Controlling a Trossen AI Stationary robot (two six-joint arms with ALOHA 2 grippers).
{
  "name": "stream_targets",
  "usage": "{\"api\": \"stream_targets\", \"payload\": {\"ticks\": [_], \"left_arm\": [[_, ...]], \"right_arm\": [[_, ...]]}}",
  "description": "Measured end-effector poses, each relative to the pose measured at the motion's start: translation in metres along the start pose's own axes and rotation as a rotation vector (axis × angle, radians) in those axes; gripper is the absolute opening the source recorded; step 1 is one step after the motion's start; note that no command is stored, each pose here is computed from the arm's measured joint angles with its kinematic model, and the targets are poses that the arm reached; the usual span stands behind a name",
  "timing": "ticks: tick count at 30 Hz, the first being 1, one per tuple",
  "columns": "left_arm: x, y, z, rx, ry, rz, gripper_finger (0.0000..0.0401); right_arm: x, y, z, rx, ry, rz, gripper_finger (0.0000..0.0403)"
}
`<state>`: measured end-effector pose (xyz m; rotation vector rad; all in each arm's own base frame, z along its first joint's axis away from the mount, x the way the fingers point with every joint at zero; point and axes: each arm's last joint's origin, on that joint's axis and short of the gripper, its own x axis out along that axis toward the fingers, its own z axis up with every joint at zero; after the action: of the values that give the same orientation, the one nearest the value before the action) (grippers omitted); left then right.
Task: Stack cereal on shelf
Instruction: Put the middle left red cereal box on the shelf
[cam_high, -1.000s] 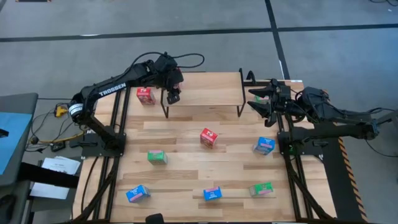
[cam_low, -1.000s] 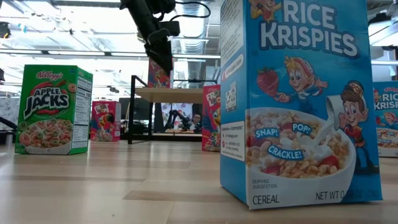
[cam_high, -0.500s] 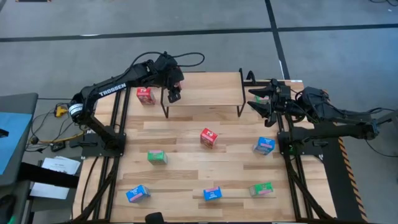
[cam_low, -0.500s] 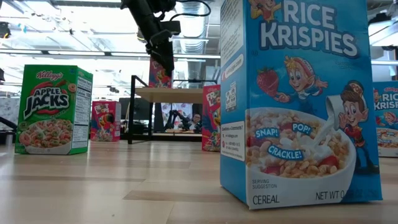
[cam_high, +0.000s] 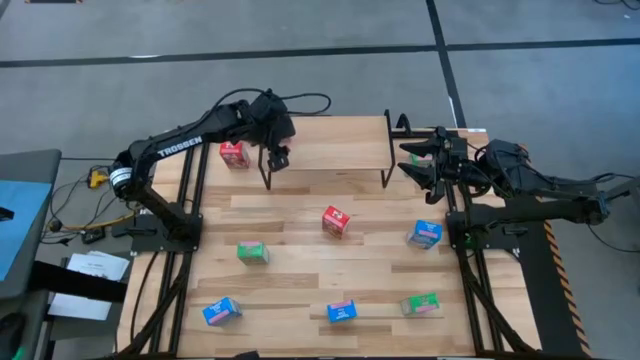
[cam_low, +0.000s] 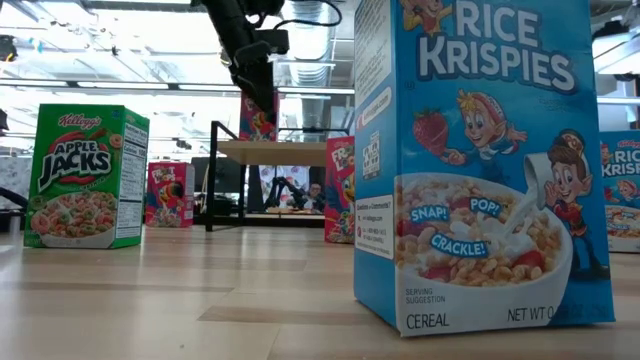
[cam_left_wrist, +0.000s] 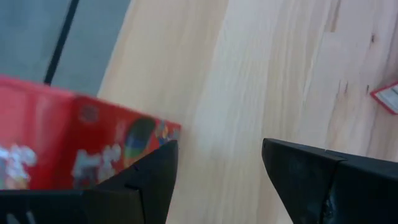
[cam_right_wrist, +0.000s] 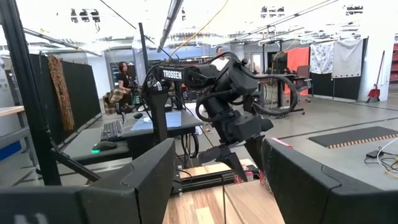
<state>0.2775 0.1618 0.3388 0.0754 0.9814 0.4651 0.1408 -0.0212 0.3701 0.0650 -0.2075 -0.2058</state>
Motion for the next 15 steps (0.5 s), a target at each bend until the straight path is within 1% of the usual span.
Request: {"api": "stream_targets", "payload": {"ticks": [4, 8, 11, 15], "left_arm": [[0.006, -0.005, -0.003, 0.009, 0.029, -0.009, 0.0224], [0.016, -0.007, -0.006, 0.013, 0.012, 0.029, 0.0224], [0.021, -0.009, -0.012, 0.027, 0.047, 0.054, 0.0224], [0.026, -0.010, -0.015, 0.038, 0.052, 0.082, 0.0224]], "right_arm": [[0.000, 0.000, 0.000, 0.000, 0.001, 0.000, 0.0265], [0.000, 0.000, 0.000, 0.000, 0.001, 0.000, 0.0265], [0.000, 0.000, 0.000, 0.000, 0.001, 0.000, 0.0265], [0.000, 0.000, 0.000, 0.000, 0.001, 0.000, 0.0265]]}}
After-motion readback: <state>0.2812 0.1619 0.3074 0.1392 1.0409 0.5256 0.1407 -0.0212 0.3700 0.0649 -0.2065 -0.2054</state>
